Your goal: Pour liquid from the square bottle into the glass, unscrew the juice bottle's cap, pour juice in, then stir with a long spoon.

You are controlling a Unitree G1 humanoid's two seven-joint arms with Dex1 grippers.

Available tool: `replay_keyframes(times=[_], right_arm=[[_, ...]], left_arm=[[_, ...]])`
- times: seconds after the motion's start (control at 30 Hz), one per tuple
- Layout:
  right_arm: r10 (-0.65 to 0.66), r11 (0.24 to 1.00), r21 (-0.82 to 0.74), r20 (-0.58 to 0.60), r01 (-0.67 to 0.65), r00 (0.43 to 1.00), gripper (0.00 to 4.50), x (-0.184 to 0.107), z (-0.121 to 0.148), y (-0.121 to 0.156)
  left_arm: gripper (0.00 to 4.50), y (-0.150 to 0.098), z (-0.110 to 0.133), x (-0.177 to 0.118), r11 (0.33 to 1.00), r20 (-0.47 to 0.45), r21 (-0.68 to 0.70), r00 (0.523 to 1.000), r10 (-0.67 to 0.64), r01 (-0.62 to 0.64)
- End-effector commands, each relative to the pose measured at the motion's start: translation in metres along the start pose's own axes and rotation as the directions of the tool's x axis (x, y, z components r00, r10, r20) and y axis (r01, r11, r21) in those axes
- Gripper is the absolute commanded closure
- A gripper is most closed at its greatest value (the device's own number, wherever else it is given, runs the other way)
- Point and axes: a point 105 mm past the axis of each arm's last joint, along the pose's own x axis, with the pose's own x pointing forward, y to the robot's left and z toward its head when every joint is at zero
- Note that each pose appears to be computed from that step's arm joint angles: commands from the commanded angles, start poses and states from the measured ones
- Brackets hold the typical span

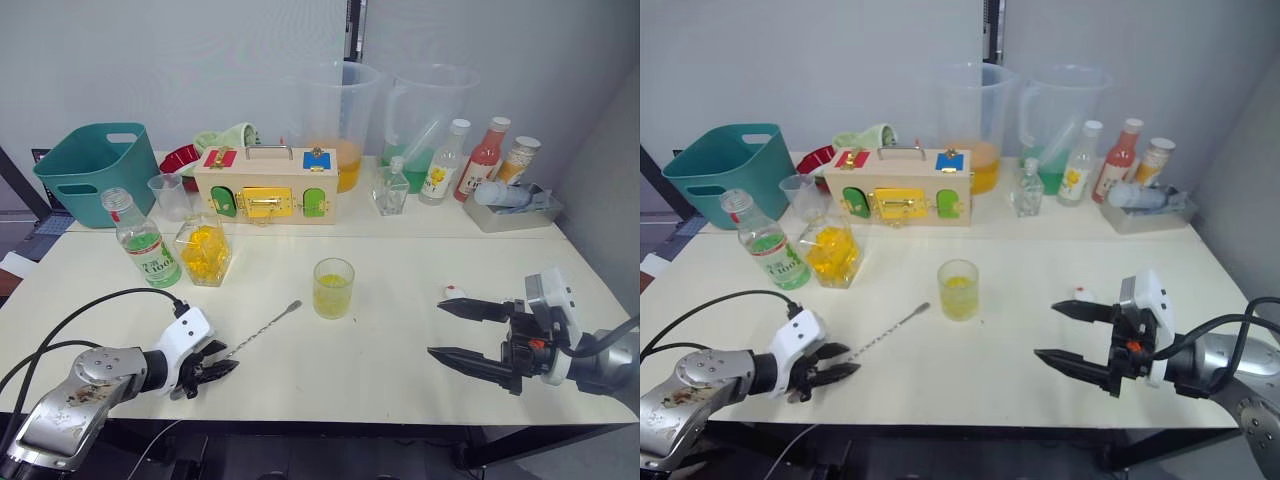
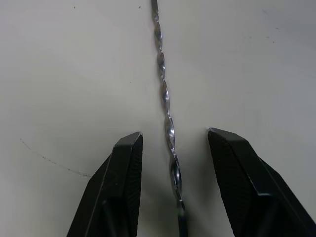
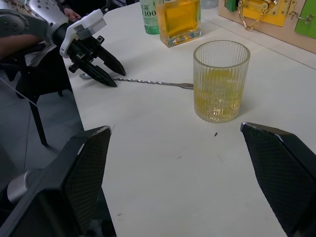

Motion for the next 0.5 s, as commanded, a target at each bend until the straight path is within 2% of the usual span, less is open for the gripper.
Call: replay_keyframes(times=[0.03, 0.07, 0.2, 0.23, 0.4, 0.5], right_arm=[[0.007, 0.999, -0.053, 0.021, -0.006, 1.000, 0.00, 0.002, 0.008, 0.004], [0.005, 0.999, -0.054, 0.020, -0.004, 1.000, 0.00, 0.002, 0.008, 0.004], [0.008, 0.998, -0.055, 0.020, -0.007, 1.000, 0.00, 0.003, 0.009, 0.004], [0.017, 0.999, -0.051, 0.022, -0.016, 1.000, 0.00, 0.003, 0.009, 0.005], [0.035, 0.998, -0.044, 0.010, -0.035, 0.999, 0.00, 0.005, 0.010, 0.003], [0.049, 0.998, -0.047, 0.002, -0.049, 0.999, 0.00, 0.006, 0.012, 0.000]], left_arm=[[2.83, -0.004, -0.027, 0.003, 0.999, -0.136, -0.046, 0.991, -0.008, 0.002], [3.03, -0.005, -0.029, 0.002, 0.999, -0.154, -0.048, 0.988, -0.014, 0.006], [4.35, -0.002, -0.031, 0.001, 0.997, -0.169, -0.070, 0.986, 0.010, -0.022], [4.48, -0.001, -0.031, 0.001, 0.996, -0.164, -0.077, 0.986, 0.020, -0.033], [4.48, 0.008, -0.016, -0.002, 0.993, -0.091, -0.075, 0.992, 0.087, -0.094], [4.48, 0.024, 0.006, -0.007, 0.983, 0.020, -0.084, 0.986, 0.166, -0.164]])
